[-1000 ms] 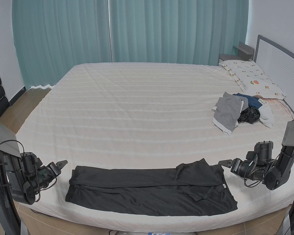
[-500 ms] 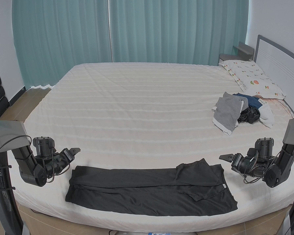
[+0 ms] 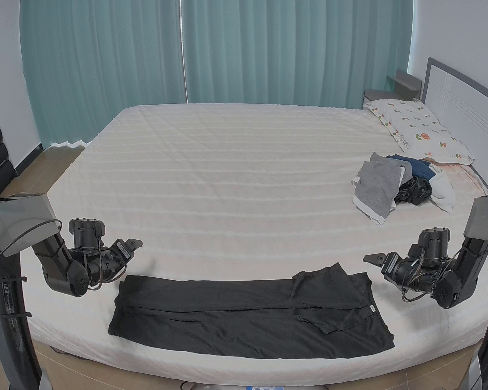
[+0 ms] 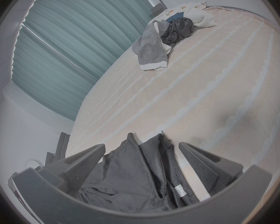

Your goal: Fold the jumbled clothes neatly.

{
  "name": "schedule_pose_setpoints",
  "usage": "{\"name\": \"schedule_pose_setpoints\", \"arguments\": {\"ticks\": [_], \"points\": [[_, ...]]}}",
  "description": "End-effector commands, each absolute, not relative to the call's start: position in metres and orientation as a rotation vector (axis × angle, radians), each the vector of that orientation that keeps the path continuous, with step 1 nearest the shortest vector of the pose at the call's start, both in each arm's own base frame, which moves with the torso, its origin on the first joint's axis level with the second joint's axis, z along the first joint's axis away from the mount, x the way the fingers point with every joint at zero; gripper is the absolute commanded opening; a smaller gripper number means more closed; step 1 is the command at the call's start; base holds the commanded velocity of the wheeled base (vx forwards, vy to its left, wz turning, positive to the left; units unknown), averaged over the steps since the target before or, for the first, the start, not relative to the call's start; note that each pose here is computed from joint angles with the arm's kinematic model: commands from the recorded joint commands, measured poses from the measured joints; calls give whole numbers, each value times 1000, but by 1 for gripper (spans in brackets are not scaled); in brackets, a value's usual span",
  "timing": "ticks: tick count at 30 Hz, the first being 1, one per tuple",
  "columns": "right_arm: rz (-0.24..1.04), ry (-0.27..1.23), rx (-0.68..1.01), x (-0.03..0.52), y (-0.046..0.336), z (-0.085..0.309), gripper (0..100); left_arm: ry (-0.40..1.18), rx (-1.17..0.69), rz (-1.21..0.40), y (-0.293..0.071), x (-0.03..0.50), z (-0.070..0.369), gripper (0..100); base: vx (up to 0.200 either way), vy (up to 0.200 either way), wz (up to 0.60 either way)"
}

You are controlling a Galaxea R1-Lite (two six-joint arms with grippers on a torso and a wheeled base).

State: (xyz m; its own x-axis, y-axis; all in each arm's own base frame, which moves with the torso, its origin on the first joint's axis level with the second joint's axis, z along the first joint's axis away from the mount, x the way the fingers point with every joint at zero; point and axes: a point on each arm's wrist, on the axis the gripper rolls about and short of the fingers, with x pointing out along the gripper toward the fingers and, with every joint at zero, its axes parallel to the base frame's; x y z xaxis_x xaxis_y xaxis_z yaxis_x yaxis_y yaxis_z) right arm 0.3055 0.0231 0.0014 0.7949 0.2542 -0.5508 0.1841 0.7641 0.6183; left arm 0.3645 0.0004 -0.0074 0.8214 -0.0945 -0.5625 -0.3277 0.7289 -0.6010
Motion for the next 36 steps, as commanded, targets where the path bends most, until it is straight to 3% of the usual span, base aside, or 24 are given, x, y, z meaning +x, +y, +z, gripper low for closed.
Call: {"name": "schedule_pose_setpoints", "arguments": {"ticks": [1,26,27,36], "points": [[40,680,710,309,25,-6,100,644,-748,137,-4,360,-16,100,0,0,0],[24,670,697,330,32,-20,100,732,-703,141,-11,345,-33,100,0,0,0],[19,679,692,331,35,-21,100,735,-702,142,-11,345,-35,0,0,0,0],[13,708,676,336,44,-26,100,713,-707,157,-7,347,-32,0,0,0,0]]}}
